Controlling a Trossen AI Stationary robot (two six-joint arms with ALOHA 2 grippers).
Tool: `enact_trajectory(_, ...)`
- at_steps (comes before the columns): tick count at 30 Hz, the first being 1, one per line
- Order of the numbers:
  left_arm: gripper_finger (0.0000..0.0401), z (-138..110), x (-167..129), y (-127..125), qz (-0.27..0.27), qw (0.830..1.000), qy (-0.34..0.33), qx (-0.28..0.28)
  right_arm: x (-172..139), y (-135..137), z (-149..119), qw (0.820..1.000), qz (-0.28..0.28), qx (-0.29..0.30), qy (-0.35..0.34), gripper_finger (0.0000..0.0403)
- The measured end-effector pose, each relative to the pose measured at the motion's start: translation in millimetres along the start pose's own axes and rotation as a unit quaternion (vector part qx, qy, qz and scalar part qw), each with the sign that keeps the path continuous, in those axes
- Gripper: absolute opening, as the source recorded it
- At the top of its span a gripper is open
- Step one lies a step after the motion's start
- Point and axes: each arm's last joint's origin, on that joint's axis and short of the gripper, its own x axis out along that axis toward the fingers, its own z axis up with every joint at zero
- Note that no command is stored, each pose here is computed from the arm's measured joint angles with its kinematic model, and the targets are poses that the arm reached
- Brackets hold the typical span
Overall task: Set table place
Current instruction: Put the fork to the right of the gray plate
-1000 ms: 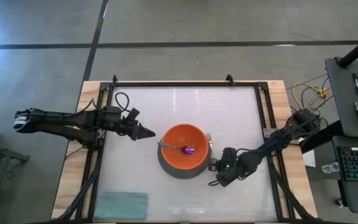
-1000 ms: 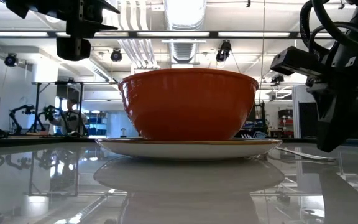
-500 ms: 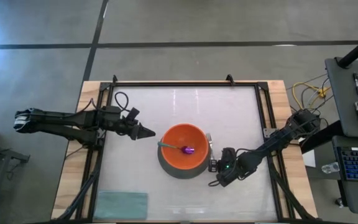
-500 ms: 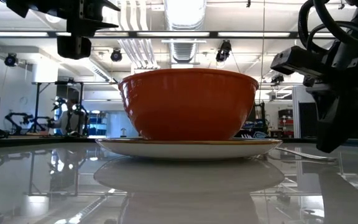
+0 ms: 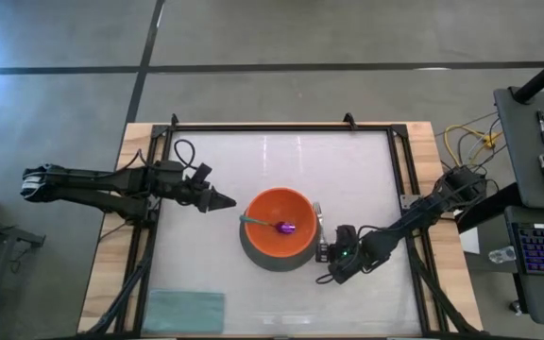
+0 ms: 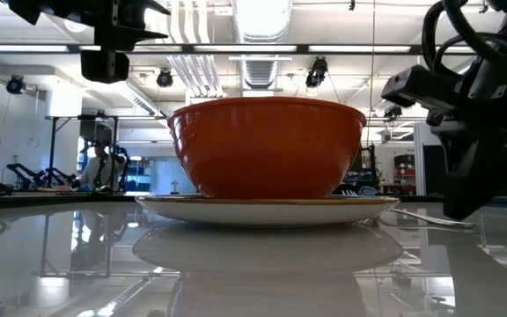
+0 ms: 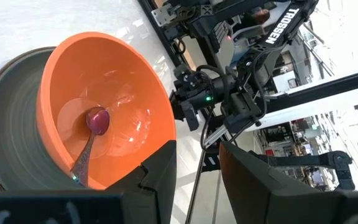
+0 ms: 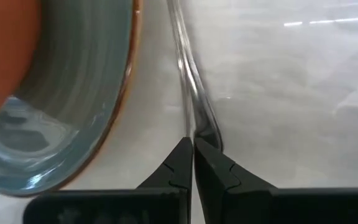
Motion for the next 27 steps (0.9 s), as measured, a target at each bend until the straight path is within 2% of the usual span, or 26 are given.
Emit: enact_trajectory(27,0.0108,-0.2,-0.8,0.2,0.0,1.0,0.0,-0.002,10.5,5.5,-9.5,0.999,0.029,0.013,0.009,0.0008)
